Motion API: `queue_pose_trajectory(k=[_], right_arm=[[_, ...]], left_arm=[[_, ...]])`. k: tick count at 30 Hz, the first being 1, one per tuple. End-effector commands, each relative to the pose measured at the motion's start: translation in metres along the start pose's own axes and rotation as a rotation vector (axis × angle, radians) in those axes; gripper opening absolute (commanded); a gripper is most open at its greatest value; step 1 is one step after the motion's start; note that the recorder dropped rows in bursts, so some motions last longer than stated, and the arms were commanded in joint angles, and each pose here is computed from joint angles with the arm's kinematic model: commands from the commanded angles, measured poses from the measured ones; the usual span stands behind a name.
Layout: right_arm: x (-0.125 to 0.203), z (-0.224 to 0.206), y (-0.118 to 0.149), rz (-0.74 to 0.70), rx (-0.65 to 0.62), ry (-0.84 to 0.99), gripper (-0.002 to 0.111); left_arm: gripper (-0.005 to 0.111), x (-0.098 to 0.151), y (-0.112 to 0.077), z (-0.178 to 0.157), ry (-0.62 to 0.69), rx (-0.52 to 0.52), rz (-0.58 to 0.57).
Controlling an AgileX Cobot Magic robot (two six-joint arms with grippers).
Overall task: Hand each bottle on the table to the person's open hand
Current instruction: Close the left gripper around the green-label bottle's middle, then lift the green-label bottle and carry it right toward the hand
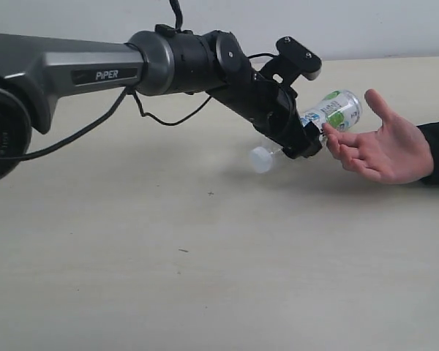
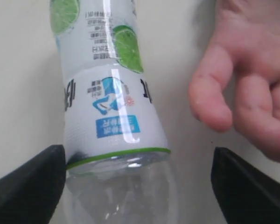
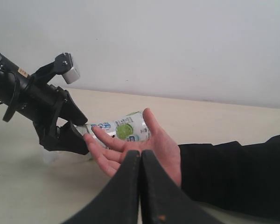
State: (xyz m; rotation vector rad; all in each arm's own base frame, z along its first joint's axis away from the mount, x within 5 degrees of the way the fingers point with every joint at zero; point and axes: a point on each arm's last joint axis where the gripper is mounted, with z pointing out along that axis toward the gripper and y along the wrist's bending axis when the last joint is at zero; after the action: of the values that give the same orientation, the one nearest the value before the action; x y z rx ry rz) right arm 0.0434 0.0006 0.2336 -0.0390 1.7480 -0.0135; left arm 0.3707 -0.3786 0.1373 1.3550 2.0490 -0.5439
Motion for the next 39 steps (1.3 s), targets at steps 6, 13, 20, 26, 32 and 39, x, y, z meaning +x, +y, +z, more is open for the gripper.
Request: queue_pose_trajectory(k=[6, 13, 20, 26, 32, 39], right_arm=[[0.000, 0.000, 0.000, 0.001, 0.001, -0.007, 0.000], [0.000, 0.000, 0.000, 0.001, 0.001, -0.007, 0.000], [0.000, 0.000, 0.000, 0.001, 0.001, -0.007, 0.000], [0.000, 0.000, 0.000, 0.001, 0.001, -0.007, 0.000], [0.000, 0.000, 0.000, 0.001, 0.001, -0.007, 0.000], [0.000, 0.000, 0.000, 0.001, 0.001, -0.007, 0.000]], left_arm=[[0.081, 0.007, 0.000, 0.019, 0.004, -0.006, -0.020], [0.081, 0.013, -0.001, 0.026, 0.023, 0.001, -0.020], [0.070, 0.013, -0.001, 0.026, 0.025, 0.003, -0.020], [0.012, 0.013, 0.000, 0.024, 0.029, -0.006, -0.001], [0.000, -0.002, 0.002, 0.010, -0.019, -0.035, -0.022], [0.000, -0.035, 0.008, -0.040, -0.055, -0.152, -0.083]])
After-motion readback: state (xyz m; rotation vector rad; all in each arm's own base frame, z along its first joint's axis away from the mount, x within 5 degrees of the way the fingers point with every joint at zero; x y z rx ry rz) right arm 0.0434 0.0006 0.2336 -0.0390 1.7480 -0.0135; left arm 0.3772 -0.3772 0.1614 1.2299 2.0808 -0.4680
